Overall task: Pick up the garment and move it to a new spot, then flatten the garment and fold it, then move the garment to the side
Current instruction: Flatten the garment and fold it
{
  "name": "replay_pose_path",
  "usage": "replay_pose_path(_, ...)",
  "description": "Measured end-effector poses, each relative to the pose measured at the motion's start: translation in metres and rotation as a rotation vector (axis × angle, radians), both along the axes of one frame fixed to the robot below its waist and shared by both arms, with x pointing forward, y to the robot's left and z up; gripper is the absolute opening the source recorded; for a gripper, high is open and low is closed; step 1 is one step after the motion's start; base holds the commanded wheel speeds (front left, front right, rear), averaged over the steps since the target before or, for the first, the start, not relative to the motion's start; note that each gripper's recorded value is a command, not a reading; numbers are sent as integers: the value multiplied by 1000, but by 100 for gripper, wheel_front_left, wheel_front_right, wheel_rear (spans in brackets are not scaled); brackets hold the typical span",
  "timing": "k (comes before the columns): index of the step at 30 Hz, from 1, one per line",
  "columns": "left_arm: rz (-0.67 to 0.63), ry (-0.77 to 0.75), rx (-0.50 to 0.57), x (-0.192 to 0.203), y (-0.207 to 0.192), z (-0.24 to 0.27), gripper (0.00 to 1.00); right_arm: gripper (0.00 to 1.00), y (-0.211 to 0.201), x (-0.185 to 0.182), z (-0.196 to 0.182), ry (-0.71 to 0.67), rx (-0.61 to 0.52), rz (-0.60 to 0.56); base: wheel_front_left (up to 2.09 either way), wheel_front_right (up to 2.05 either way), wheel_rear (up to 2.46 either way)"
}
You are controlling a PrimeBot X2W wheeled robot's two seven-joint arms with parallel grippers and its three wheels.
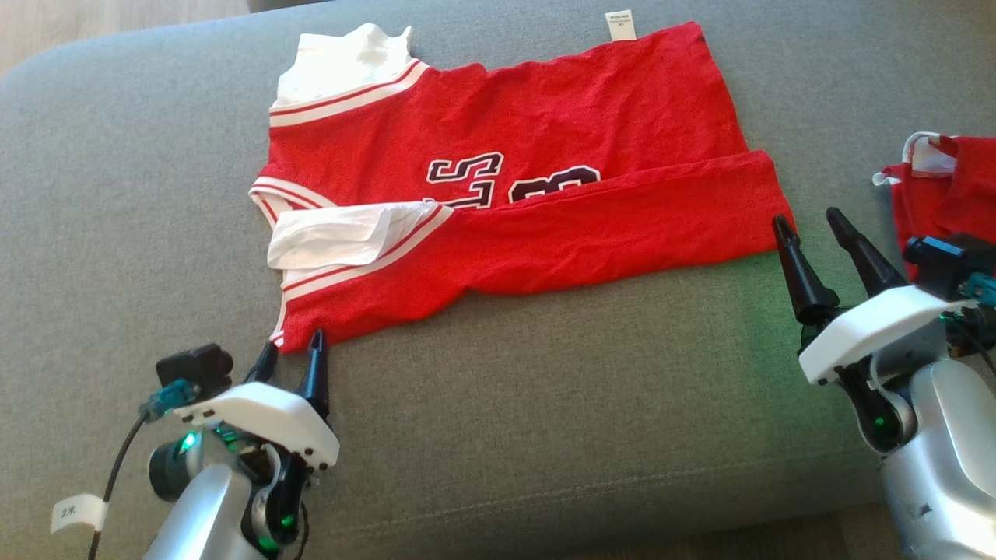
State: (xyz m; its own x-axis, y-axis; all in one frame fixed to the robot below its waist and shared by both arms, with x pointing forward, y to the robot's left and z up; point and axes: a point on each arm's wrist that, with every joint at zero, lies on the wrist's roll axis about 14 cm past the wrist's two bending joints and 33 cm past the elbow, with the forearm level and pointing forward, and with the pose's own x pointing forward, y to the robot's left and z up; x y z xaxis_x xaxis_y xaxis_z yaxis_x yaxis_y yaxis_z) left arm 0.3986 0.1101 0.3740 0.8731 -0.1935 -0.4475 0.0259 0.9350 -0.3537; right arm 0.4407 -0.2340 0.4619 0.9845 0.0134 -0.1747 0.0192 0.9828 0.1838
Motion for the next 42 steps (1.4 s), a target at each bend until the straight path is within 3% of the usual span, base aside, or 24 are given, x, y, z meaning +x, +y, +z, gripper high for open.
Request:
replay_pose_path(1, 1, -3, 1, 1, 0, 0, 49, 100, 1, 0, 0, 3, 0, 3, 0, 0, 0)
replay_pose_path(2, -2, -2, 2, 2, 0, 0, 19, 100, 2, 1, -1, 5, -4, 5, 0, 0, 0)
replay_pose_path(3, -7, -2, 1, 2, 0, -1, 0, 100, 2, 1, -2, 12, -5, 8, 0, 0, 0)
replay_pose_path(12, -24, -3, 1, 0, 0, -3, 0, 100, 5, -9, -48, 209, 150, -70, 0, 0, 0)
replay_pose_path(31, 3, -35, 44, 5, 21, 3, 0, 100, 1, 20, -82, 428, 18, -89, 0, 0, 0)
replay_pose_path(32, 5, -37, 45, 6, 22, 3, 0, 82, 2, 22, -82, 435, 18, -86, 0, 0, 0)
replay_pose_path(33, 7, -38, 46, 6, 23, 4, 0, 48, 3, 23, -83, 439, 19, -85, 0, 0, 0)
replay_pose_path(34, 10, -40, 46, 6, 24, 4, 0, 7, 4, 23, -83, 442, 18, -83, 0, 0, 0)
replay_pose_path(35, 12, -44, 47, 6, 24, 4, 0, 0, 5, 24, -84, 445, 15, -79, 0, 0, 0)
replay_pose_path(42, 8, -76, 43, 7, 23, 12, 0, 0, 10, 20, -79, 418, 34, -80, 0, 0, 0)
